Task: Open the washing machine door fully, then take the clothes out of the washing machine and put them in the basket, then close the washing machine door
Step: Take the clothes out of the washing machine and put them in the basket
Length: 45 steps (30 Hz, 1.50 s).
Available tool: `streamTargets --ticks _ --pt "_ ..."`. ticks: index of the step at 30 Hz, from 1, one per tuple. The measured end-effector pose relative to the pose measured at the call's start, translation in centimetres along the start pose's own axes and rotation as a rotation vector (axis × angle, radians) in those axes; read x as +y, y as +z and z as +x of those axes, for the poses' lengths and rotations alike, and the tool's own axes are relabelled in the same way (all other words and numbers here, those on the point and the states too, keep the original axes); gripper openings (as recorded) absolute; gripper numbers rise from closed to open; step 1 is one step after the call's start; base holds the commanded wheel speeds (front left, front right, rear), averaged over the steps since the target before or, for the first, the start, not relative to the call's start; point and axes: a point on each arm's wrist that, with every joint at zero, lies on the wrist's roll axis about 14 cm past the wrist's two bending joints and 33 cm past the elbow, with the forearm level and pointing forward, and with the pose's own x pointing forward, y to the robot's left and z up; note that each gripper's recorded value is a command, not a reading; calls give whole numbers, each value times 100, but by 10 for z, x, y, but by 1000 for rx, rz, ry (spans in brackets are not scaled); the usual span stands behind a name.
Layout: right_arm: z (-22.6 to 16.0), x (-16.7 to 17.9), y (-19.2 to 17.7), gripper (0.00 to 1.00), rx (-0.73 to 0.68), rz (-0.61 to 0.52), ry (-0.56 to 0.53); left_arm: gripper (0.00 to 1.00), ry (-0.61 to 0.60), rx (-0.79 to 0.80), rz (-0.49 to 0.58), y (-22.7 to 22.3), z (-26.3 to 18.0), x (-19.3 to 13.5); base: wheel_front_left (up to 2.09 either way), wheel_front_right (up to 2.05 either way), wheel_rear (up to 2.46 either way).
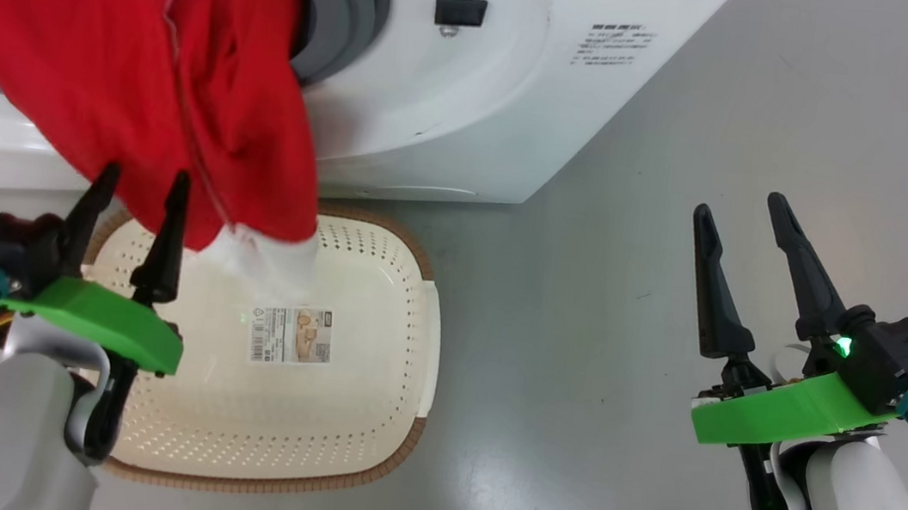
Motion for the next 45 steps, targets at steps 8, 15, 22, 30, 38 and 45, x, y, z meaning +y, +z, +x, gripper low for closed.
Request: streamTargets --ticks 8,15,22,30,38,45 --pt "0 2 1 100 -2 2 4 100 12 -106 -17 29 -8 2 0 0 0" --pt "0 3 2 100 -5 1 6 100 22 -196 -15 51 -23 3 0 0 0" --pt "-1 4 3 100 -5 -13 11 100 58 -272 2 70 -48 15 0 0 0" --pt "-1 4 3 100 -6 -13 11 100 94 -288 0 71 -68 22 0 0 0" --pt "-2 5 5 100 -9 -14 13 100 99 -295 -7 73 -70 22 0 0 0" --pt "-3 5 3 100 -3 -14 15 100 94 -250 -6 61 -60 24 0 0 0"
